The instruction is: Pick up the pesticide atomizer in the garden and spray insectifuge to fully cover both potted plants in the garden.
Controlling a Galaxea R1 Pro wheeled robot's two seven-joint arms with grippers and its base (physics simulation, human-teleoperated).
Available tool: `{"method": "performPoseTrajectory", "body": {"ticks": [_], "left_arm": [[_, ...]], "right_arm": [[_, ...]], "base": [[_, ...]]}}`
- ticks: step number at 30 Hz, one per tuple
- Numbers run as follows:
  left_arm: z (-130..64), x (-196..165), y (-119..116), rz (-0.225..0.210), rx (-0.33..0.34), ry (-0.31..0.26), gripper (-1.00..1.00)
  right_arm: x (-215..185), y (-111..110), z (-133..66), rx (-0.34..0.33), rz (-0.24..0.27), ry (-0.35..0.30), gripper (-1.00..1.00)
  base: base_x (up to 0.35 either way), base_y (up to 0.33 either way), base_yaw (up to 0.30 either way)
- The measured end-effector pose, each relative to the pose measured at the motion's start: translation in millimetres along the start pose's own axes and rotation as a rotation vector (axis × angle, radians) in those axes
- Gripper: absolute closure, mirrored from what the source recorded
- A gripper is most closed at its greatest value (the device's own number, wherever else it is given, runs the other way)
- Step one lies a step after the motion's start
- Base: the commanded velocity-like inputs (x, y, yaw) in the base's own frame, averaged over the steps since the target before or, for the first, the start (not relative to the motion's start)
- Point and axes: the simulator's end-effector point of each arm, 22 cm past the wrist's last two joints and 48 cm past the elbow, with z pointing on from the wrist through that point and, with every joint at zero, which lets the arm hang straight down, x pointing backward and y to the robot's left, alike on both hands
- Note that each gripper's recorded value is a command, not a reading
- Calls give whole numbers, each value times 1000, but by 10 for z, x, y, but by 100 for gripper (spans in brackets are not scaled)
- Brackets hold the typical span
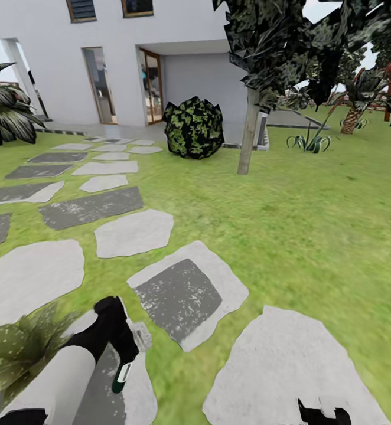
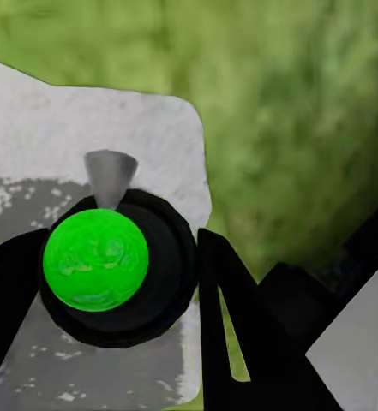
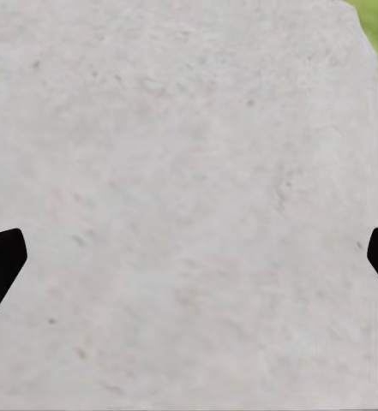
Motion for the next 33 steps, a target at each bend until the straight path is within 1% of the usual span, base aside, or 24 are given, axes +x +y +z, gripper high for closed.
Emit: {"method": "performPoseTrajectory", "body": {"ticks": [2, 3, 4, 5, 6, 8, 9, 10, 12, 13, 14, 15, 17, 19, 20, 21, 24, 26, 28, 29, 31, 32, 33], "left_arm": [[-62, -121, 1, 1, -6, -39, 100], [-84, -215, -40, -4, 9, -77, 100], [-101, -341, -112, -9, 36, -127, 100], [-112, -426, -161, -12, 54, -162, 100], [-129, -543, -215, -19, 73, -211, 100], [-128, -701, -271, -26, 79, -268, 100], [-114, -789, -299, -17, 71, -292, 100], [-107, -887, -331, 8, 60, -316, 100], [-117, -1095, -429, 85, 48, -372, 100], [-126, -1175, -480, 113, 49, -394, 100], [-138, -1226, -515, 122, 54, -411, 100], [-167, -1304, -568, 124, 70, -443, 100], [-223, -1420, -639, 113, 99, -498, 100], [-217, -1460, -670, 107, 106, -523, 100], [-186, -1451, -685, 108, 107, -527, 100], [-122, -1424, -714, 117, 103, -533, 100], [64, -1363, -779, 190, 60, -581, 100], [158, -1313, -846, 220, 54, -598, 100], [262, -1226, -924, 241, 59, -599, 100], [286, -1202, -946, 254, 59, -608, 100], [285, -1205, -974, 285, 56, -631, 100], [286, -1208, -989, 297, 57, -638, 100], [301, -1203, -1007, 301, 61, -639, 100]], "right_arm": [[0, -1, 1, 0, 0, 0, -100], [-5, -11, 2, 2, 0, -1, -100], [-10, -29, 4, 4, 0, -2, -100], [-14, -46, 5, 6, -1, -3, -100], [-17, -63, 6, 9, -1, -4, -100], [-20, -75, 7, 10, -2, -4, -100], [-20, -78, 7, 11, -2, -4, -100], [-20, -82, 7, 12, -2, -4, -100], [-21, -94, 7, 15, -2, -5, -100], [-21, -97, 7, 15, -2, -5, -100], [-22, -98, 8, 15, -2, -5, -100], [-22, -99, 7, 15, -2, -5, -100], [-21, -100, 8, 16, -2, -5, -100], [-21, -99, 8, 16, -2, -5, -100], [-22, -99, 8, 16, -2, -5, -100], [-21, -98, 8, 15, -2, -4, -100], [-22, -87, 8, 10, -3, -5, -100], [-26, -78, 10, 5, -6, -5, -100], [-56, -86, 16, 5, -9, -12, -100], [-143, -112, 35, 9, -14, -31, -100], [-477, -140, 91, 1, -60, -102, -100], [-730, -83, 119, -32, -116, -154, -100], [-891, -17, 127, -63, -155, -187, -100]], "base": [[33, -15, -263], [11, -5, -263], [7, -3, -263], [4, -2, -263], [2, -1, -263], [1, 0, -263], [0, 0, -263], [0, 0, -263], [0, 0, -263], [0, 0, -263], [0, 0, -263], [0, 0, -263], [0, 0, -263], [0, 0, -263], [0, 0, -263], [0, 0, -263], [0, 0, -249], [0, 0, -91], [0, 0, -30], [0, 0, -10], [0, 0, -5], [0, 0, -2], [0, 0, -1]]}}
